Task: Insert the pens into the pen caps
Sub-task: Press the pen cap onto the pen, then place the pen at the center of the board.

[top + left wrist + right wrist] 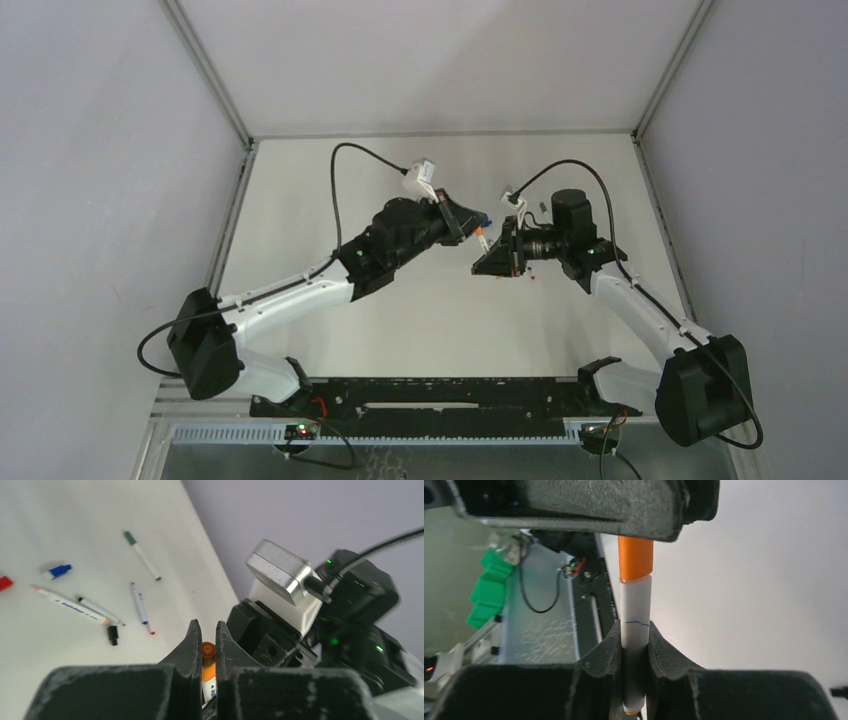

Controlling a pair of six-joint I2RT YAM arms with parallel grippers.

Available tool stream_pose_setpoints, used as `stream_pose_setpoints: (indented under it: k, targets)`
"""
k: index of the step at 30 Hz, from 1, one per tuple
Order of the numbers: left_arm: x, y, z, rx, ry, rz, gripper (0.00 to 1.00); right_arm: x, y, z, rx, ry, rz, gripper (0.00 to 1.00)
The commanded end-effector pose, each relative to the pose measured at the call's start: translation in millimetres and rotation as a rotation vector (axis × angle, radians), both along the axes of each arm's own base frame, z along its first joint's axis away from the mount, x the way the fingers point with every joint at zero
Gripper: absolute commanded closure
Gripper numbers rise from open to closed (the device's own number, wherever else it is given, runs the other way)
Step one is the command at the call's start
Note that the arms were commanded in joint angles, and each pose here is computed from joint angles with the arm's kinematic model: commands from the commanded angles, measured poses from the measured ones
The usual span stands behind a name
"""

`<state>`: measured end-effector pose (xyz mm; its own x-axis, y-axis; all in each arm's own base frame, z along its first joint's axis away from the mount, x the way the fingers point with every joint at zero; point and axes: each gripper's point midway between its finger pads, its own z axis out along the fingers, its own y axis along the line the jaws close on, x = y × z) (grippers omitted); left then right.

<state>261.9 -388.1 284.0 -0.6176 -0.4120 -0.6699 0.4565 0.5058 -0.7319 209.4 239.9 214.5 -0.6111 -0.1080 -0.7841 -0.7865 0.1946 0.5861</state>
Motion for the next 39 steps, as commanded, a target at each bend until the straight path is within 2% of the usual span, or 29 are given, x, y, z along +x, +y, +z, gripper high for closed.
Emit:
stream_pose_setpoints:
  k: [1,4,8,10,12,13,17,19,21,23,25,31,35,37,39]
  targets:
    - [-91,-23,-105,0.328,0.263,-0.239,1.0,61,-3,44,-0.049,-0.303,-0.219,1.0]
    - [-102,-45,-86,0.224,0.25,-0.305,1.0,57,-1,48,-0.016,-0.3,-0.189,1.0]
    - [-109,-41,-77,0.176,0.269,-0.335,1.0,68,-10,49,-0.039,-0.312,-0.252,1.0]
    - [-119,-39,-67,0.116,0.245,-0.388,1.0,62,-12,56,0.03,-0.275,-0.206,1.0]
    - [-134,-43,-44,-0.023,0.157,-0.5,1.0,47,-10,67,0.13,-0.246,-0.127,1.0]
    - [-142,-43,-42,-0.046,0.136,-0.555,1.0,40,-9,71,0.157,-0.243,-0.095,1.0]
    - [-159,-42,-49,-0.02,0.101,-0.669,1.0,21,-7,82,0.22,-0.233,0.001,1.0]
    - [-156,-41,-58,0.033,0.105,-0.663,1.0,19,-6,83,0.224,-0.246,0.01,1.0]
    - [-139,-35,-83,0.191,0.136,-0.565,1.0,31,-7,80,0.186,-0.276,-0.055,1.0]
    - [-124,-24,-110,0.353,0.214,-0.453,1.0,47,-10,71,0.079,-0.304,-0.142,1.0]
    - [-124,-22,-124,0.418,0.284,-0.428,1.0,55,-12,65,0.01,-0.335,-0.189,1.0]
    - [-151,-46,-112,0.245,0.384,-0.567,1.0,65,-16,58,-0.101,-0.403,-0.245,1.0]
    - [-168,-57,-81,0.051,0.394,-0.665,1.0,66,-22,64,-0.049,-0.36,-0.256,1.0]
    - [-173,-57,-79,0.048,0.36,-0.686,1.0,58,-20,72,0.03,-0.331,-0.211,1.0]
    - [-176,-51,-93,0.121,0.328,-0.689,1.0,49,-21,80,0.099,-0.306,-0.164,1.0]
